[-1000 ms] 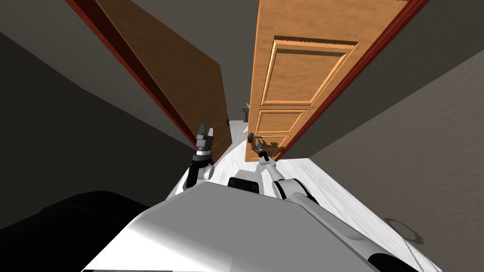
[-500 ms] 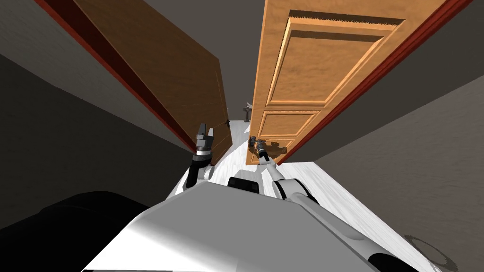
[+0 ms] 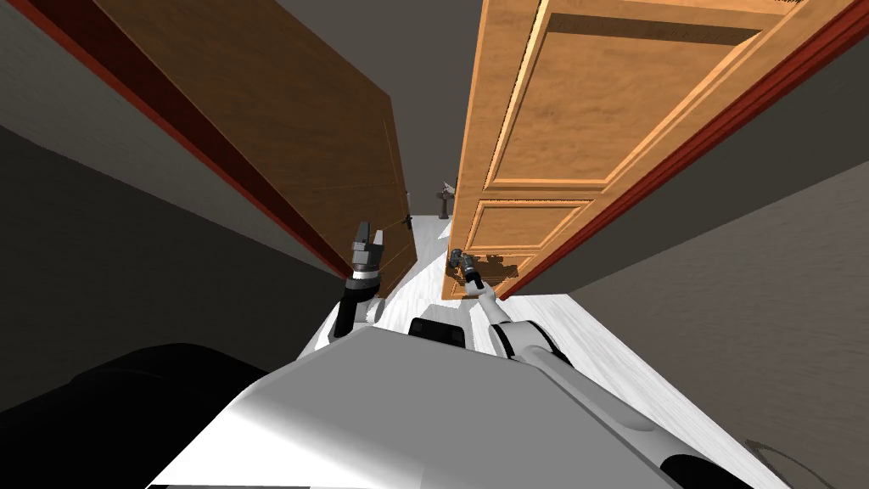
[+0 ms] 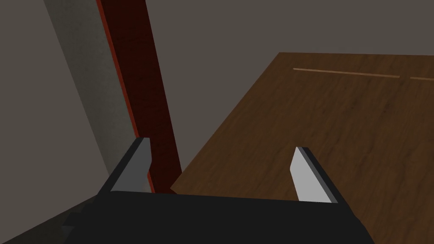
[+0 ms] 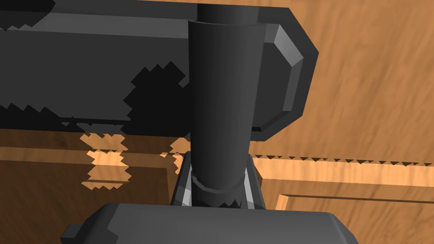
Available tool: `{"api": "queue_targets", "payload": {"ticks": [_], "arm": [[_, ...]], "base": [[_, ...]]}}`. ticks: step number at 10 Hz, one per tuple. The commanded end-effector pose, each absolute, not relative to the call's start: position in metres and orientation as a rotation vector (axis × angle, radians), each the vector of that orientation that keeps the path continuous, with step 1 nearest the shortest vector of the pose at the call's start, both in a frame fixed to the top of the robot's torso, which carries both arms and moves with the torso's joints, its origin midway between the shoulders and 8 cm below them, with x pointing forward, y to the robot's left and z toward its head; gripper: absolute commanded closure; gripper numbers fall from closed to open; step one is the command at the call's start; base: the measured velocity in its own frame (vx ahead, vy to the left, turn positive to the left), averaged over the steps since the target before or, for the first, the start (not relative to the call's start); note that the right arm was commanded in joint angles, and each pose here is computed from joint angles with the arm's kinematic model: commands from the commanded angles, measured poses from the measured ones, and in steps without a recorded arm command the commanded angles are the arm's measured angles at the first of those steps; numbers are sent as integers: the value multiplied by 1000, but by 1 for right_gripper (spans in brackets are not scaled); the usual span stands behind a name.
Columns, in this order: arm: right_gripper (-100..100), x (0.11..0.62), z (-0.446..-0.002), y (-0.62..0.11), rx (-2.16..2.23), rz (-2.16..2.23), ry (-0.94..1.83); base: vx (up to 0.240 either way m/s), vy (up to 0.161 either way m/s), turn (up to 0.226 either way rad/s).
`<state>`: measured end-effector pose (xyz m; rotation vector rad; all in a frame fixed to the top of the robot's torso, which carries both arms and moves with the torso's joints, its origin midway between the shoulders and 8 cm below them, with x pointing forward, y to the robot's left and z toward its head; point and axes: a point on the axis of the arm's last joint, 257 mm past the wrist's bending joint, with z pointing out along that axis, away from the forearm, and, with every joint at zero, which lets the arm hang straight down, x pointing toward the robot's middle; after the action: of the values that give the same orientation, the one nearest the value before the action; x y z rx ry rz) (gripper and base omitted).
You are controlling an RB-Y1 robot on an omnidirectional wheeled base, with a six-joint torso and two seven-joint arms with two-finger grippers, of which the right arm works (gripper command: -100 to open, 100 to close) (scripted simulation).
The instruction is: Push the door open
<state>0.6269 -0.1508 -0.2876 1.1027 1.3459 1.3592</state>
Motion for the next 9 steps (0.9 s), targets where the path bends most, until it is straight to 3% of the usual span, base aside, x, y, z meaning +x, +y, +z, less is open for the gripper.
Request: {"api": "queue_targets", "payload": {"ticks": [1, 5, 9], "arm": [[100, 625, -292, -151, 1110, 1355, 1352], [100, 628, -288, -158, 1110, 1349, 1337], [100, 629, -289, -170, 1123, 1331, 1322]], "base": [[-13, -5, 13], [24, 11, -8], [168, 78, -34]]}}
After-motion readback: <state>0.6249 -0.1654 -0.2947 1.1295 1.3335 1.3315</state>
